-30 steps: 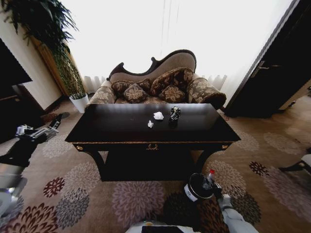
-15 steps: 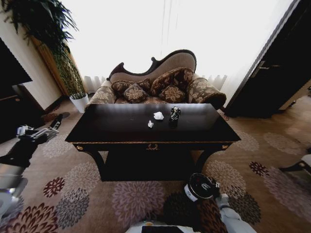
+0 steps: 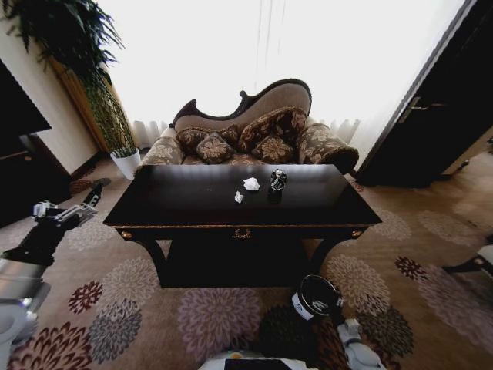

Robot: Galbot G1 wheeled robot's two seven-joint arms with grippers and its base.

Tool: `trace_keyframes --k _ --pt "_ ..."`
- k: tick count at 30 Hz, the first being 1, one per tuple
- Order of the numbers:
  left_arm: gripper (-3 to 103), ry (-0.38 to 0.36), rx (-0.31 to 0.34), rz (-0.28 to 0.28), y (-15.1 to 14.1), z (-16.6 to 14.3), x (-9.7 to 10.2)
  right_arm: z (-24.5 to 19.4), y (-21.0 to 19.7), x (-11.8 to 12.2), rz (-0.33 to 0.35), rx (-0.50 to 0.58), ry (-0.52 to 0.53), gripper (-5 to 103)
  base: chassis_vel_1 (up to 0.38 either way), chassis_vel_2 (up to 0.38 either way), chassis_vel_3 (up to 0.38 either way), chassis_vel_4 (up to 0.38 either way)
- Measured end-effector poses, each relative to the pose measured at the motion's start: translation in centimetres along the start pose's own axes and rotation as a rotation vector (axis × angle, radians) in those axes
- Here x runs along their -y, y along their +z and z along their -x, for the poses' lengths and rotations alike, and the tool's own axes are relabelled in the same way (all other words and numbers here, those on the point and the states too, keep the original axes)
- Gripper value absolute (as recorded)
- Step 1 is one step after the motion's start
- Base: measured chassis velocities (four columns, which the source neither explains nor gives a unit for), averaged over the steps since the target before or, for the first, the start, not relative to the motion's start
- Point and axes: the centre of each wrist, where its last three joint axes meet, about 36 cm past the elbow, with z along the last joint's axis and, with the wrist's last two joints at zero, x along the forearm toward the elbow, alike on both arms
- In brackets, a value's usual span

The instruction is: Move to the front of the table and place the trash on the table into the trash bin.

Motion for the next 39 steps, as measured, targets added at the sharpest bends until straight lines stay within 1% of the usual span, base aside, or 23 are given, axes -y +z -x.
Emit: trace_keyframes --k 3,4,5,7,8,9,11,12,13,14,17,18,19,22,23,24,27,29,32,33,34,35,39 --pt "100 -0.001 0.003 -0.006 0.3 0.2 -0.1 -1.2 -2.3 -2.5 0.061 0.020 0.027 100 0.000 0.000 0.000 0.000" --pt "100 -0.001 0.003 -0.006 0.3 0.2 -0.1 -1.2 -2.3 -2.5 0.061 0.020 0.027 100 0.000 0.000 0.000 0.000" --pt "100 -0.002 0.005 -0.009 0.4 0.3 -0.2 -2.2 -3.6 -3.8 0.104 0.039 0.027 100 0.000 0.000 0.000 0.000" --pt "100 -0.006 0.005 -0.013 0.6 0.4 -0.3 -4.4 -5.4 -5.3 0.161 0.063 0.031 100 0.000 0.000 0.000 0.000" --pt "100 -0.006 0.005 -0.013 0.6 0.4 -0.3 -4.4 -5.4 -5.3 0.161 0.063 0.031 100 0.000 0.000 0.000 0.000" --pt "100 -0.008 0.003 -0.015 0.8 0.4 -0.4 -6.0 -6.5 -6.1 0.183 0.082 0.030 100 0.000 0.000 0.000 0.000" --pt "100 -0.009 0.002 -0.016 1.0 0.5 -0.4 -7.4 -8.0 -6.9 0.201 0.108 0.029 100 0.000 0.000 0.000 0.000" --pt "100 -0.010 0.001 -0.018 1.2 0.6 -0.4 -8.7 -9.8 -7.6 0.217 0.142 0.030 100 0.000 0.000 0.000 0.000" --pt "100 -0.010 0.001 -0.018 1.2 0.6 -0.4 -8.7 -9.8 -7.6 0.217 0.142 0.030 100 0.000 0.000 0.000 0.000" --pt "100 -0.010 0.001 -0.019 1.2 0.6 -0.4 -9.5 -11.2 -8.0 0.227 0.167 0.026 100 0.000 0.000 0.000 0.000" --pt "100 -0.009 0.001 -0.022 1.4 0.7 -0.4 -10.8 -13.4 -8.5 0.238 0.214 0.021 100 0.000 0.000 0.000 0.000" --pt "100 -0.009 0.002 -0.023 1.4 0.7 -0.4 -11.4 -14.8 -8.5 0.239 0.246 0.023 100 0.000 0.000 0.000 0.000" --pt "100 -0.009 0.002 -0.023 1.4 0.7 -0.4 -11.4 -14.8 -8.5 0.239 0.246 0.023 100 0.000 0.000 0.000 0.000" --pt "100 -0.011 0.001 -0.023 1.5 0.8 -0.6 -12.4 -17.0 -8.3 0.241 0.295 0.030 100 0.000 0.000 0.000 0.000" --pt "100 -0.013 0.000 -0.023 1.5 0.9 -0.8 -13.2 -18.4 -8.4 0.247 0.325 0.023 100 0.000 0.000 0.000 0.000" --pt "100 -0.013 0.000 -0.023 1.5 0.9 -0.8 -13.2 -18.4 -8.4 0.247 0.325 0.023 100 0.000 0.000 0.000 0.000" --pt "100 -0.016 0.003 -0.025 1.6 1.0 -1.1 -14.6 -20.9 -9.0 0.259 0.380 0.015 100 0.000 0.000 0.000 0.000" --pt "100 -0.016 0.003 -0.026 1.6 1.0 -1.1 -14.8 -21.5 -9.0 0.264 0.394 0.015 100 0.000 0.000 0.000 0.000" --pt "100 -0.019 0.002 -0.032 1.8 1.1 -1.3 -15.6 -25.4 -9.0 0.283 0.466 0.005 100 0.000 0.000 0.000 0.000" --pt "100 -0.020 0.002 -0.032 1.9 1.1 -1.3 -15.7 -26.0 -9.0 0.284 0.474 0.002 100 0.000 0.000 0.000 0.000" --pt "100 -0.022 0.001 -0.033 1.9 1.1 -1.3 -15.9 -27.5 -8.8 0.286 0.497 -0.007 100 0.000 0.000 0.000 0.000" --pt "100 -0.022 0.001 -0.033 1.9 1.1 -1.3 -15.9 -27.5 -8.8 0.286 0.497 -0.007 100 0.000 0.000 0.000 0.000" --pt "100 -0.037 -0.003 -0.027 1.9 0.8 -1.4 -15.2 -30.6 -9.1 0.267 0.560 -0.074 100 0.000 0.000 0.000 0.000"
